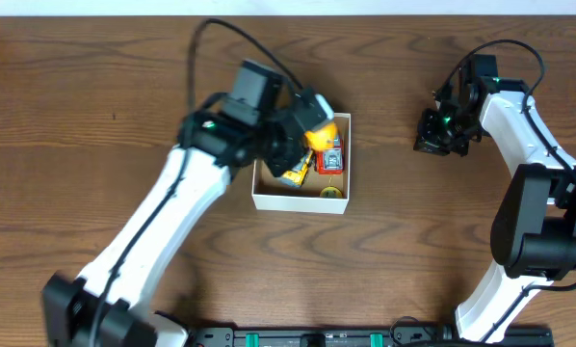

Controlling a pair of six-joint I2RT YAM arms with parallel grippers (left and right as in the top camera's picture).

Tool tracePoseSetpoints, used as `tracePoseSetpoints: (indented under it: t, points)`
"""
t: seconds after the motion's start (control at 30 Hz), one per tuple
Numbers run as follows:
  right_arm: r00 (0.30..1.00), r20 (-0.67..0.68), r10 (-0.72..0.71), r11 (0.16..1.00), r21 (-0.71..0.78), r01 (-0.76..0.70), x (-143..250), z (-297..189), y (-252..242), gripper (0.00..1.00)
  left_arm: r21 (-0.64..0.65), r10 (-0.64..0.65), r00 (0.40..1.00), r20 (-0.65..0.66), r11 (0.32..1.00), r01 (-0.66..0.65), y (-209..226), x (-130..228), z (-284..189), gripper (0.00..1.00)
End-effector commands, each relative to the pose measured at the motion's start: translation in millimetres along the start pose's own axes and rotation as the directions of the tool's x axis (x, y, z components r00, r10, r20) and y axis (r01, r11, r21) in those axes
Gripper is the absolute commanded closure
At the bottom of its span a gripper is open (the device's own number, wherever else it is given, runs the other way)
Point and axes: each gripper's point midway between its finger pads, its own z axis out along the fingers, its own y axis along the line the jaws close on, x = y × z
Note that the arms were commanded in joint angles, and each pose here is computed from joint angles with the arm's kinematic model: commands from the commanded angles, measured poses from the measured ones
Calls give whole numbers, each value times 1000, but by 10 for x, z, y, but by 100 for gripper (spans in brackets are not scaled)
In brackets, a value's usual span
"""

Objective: Pack container
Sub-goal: 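Carry the orange dinosaur over the box and lower it inside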

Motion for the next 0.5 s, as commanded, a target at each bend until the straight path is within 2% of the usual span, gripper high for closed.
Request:
tracePoseSetpoints:
  t: [0.0, 0.23, 0.47]
  points:
    - [999, 21, -27, 1000, 2, 27, -5, -83, 43, 95, 58, 32, 997, -67, 998, -28, -65, 122, 316, 94]
    - [1000, 16, -26, 1000, 4, 25, 8, -83, 38, 94, 150, 2, 972, -237, 988, 35, -251, 512, 571, 94]
    - [1000, 16, -26, 1000, 4, 26, 7, -83, 39, 94, 105, -12, 931, -366, 993, 54, -207, 807, 505, 94]
